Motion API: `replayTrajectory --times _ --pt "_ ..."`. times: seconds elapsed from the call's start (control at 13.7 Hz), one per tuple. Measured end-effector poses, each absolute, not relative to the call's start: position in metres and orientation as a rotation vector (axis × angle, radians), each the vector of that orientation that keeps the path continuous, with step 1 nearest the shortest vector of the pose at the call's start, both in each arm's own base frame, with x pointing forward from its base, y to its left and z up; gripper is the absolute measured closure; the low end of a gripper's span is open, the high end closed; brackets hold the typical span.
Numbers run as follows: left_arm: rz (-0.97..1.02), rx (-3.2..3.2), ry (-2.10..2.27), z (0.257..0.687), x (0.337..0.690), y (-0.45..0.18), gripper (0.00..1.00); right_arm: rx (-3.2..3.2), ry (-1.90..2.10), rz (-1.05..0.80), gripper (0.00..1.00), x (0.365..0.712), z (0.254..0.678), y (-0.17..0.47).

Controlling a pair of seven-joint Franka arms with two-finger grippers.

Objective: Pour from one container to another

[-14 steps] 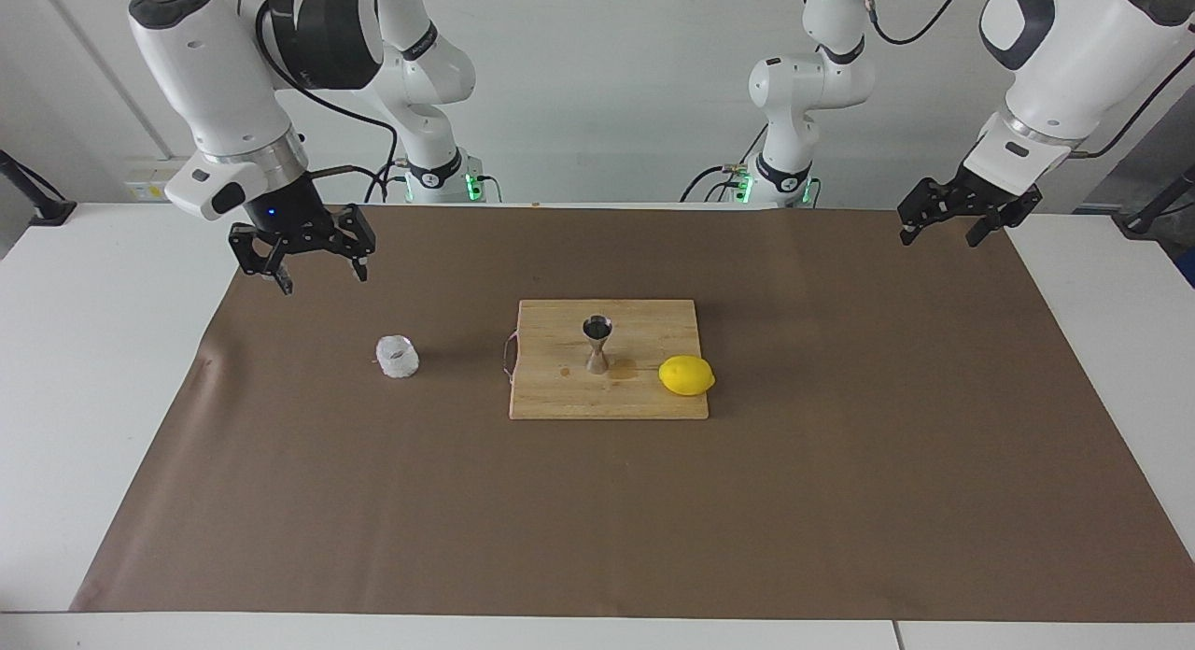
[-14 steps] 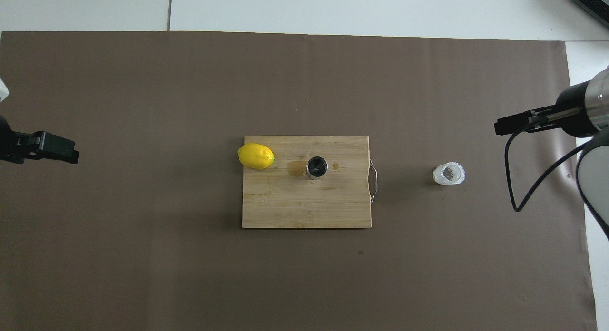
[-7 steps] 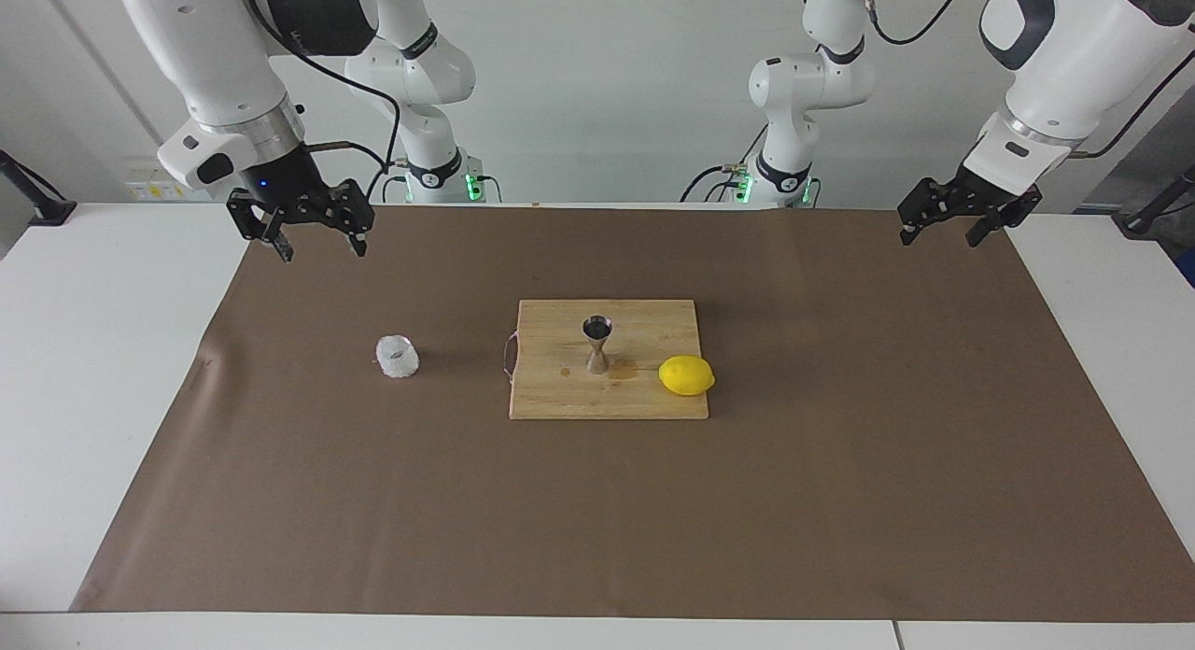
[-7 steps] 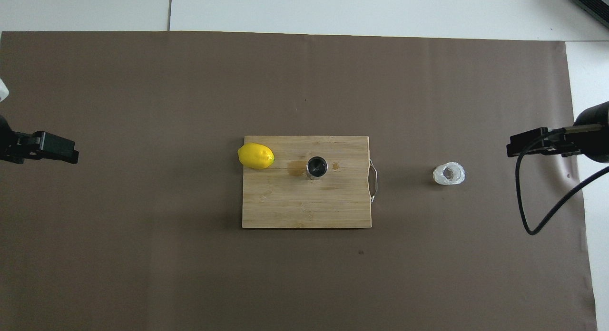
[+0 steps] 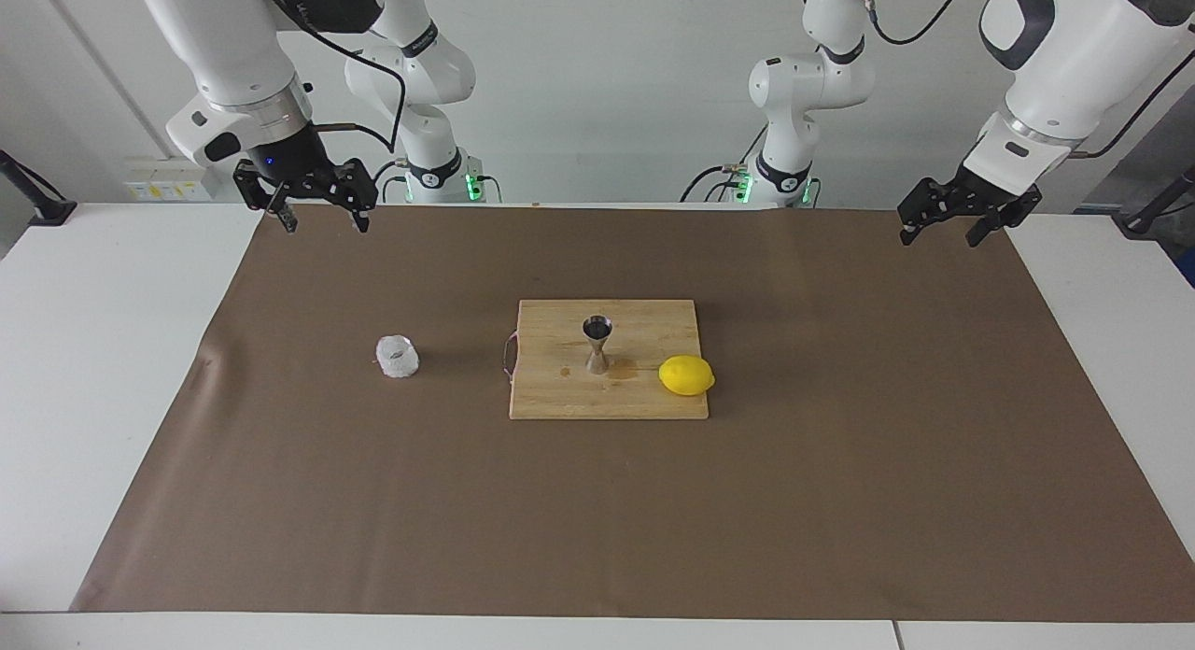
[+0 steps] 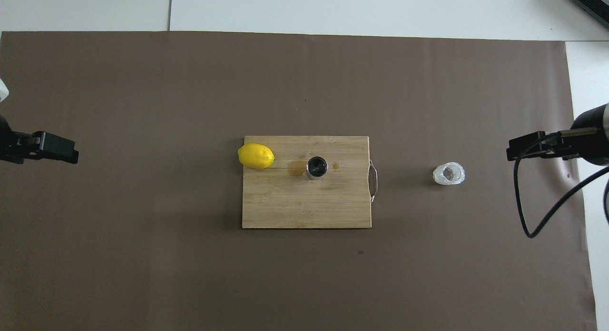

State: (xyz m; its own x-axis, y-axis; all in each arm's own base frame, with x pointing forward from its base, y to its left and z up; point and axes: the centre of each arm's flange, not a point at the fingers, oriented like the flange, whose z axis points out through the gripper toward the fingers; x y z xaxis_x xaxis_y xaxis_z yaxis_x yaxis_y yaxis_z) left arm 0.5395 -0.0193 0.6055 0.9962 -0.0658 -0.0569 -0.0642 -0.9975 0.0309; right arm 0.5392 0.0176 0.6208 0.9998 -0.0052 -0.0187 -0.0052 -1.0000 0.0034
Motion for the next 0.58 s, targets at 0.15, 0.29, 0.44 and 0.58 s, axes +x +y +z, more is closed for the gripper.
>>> replayTrajectory --times 0.15,0.29,0.44,0.58 --pt "-0.090 3.110 -0.101 0.6055 0.5395 -0.0193 0.00 3.137 -0.003 -0.038 0.00 0.5386 0.6202 0.0193" --pt "-0.090 3.110 -0.101 0.6055 0.5395 -0.0193 0.00 3.137 0.002 -0.050 0.00 0.5378 0.6192 0.0210" --pt "-0.090 3.110 -0.101 0.6055 0.5395 -0.0193 0.00 3.136 0.003 -0.065 0.00 0.5367 0.6182 0.0216" --pt "-0.090 3.110 -0.101 0.6055 0.5395 -0.0193 0.00 3.136 0.003 -0.071 0.00 0.5363 0.6178 0.0217"
